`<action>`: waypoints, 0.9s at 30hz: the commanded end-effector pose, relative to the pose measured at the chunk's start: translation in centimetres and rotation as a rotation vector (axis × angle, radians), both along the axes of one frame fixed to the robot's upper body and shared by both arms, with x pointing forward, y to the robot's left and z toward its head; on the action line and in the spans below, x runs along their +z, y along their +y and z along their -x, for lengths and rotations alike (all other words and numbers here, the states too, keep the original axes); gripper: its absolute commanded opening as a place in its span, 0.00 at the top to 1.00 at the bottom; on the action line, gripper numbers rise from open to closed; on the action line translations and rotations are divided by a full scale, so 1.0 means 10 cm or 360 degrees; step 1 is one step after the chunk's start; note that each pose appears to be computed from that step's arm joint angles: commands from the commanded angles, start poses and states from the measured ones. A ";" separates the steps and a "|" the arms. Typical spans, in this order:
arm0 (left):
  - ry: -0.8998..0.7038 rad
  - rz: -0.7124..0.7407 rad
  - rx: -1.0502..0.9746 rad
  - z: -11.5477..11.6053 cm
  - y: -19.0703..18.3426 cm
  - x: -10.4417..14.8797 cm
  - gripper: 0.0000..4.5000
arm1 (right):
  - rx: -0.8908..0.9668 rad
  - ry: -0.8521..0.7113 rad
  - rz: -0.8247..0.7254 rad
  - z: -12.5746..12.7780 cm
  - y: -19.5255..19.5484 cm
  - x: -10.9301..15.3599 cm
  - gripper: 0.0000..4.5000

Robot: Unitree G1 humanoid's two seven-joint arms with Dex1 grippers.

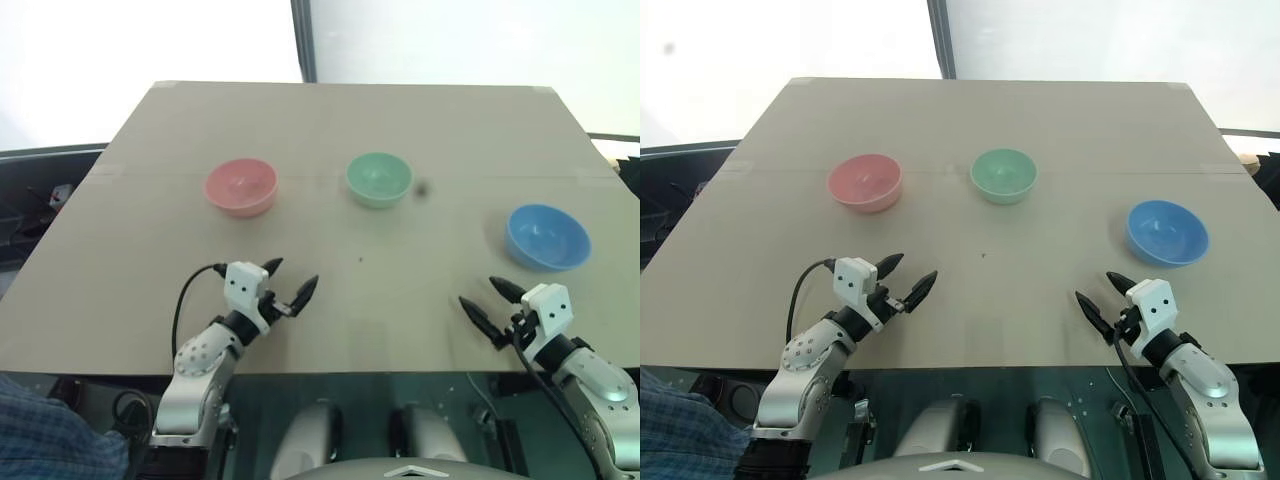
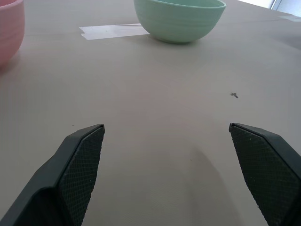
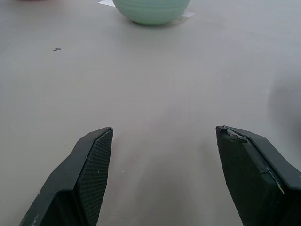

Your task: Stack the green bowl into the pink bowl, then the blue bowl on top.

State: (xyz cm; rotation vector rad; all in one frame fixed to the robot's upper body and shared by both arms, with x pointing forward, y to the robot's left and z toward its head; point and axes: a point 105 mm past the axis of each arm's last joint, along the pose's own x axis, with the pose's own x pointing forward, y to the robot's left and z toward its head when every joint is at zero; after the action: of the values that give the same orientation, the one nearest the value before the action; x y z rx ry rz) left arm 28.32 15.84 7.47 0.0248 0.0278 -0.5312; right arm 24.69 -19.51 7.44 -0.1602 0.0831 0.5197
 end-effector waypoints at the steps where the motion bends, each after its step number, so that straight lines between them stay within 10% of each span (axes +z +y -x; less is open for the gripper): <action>1: -0.0109 0.0006 0.0001 0.00 0.01 0.17 0.00 | 0.0000 -0.0080 0.0007 -0.01 -0.04 0.11 0.19; 27: -0.0123 0.0021 -0.0047 -0.01 -0.03 0.19 0.00 | 0.0014 -0.0078 -0.0026 0.00 0.02 0.13 0.19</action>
State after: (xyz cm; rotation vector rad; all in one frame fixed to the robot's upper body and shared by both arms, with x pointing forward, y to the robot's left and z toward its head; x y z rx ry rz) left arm 28.34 15.60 7.84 0.0186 0.0095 -0.5531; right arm 24.55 -19.61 7.09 -0.1535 0.0948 0.5135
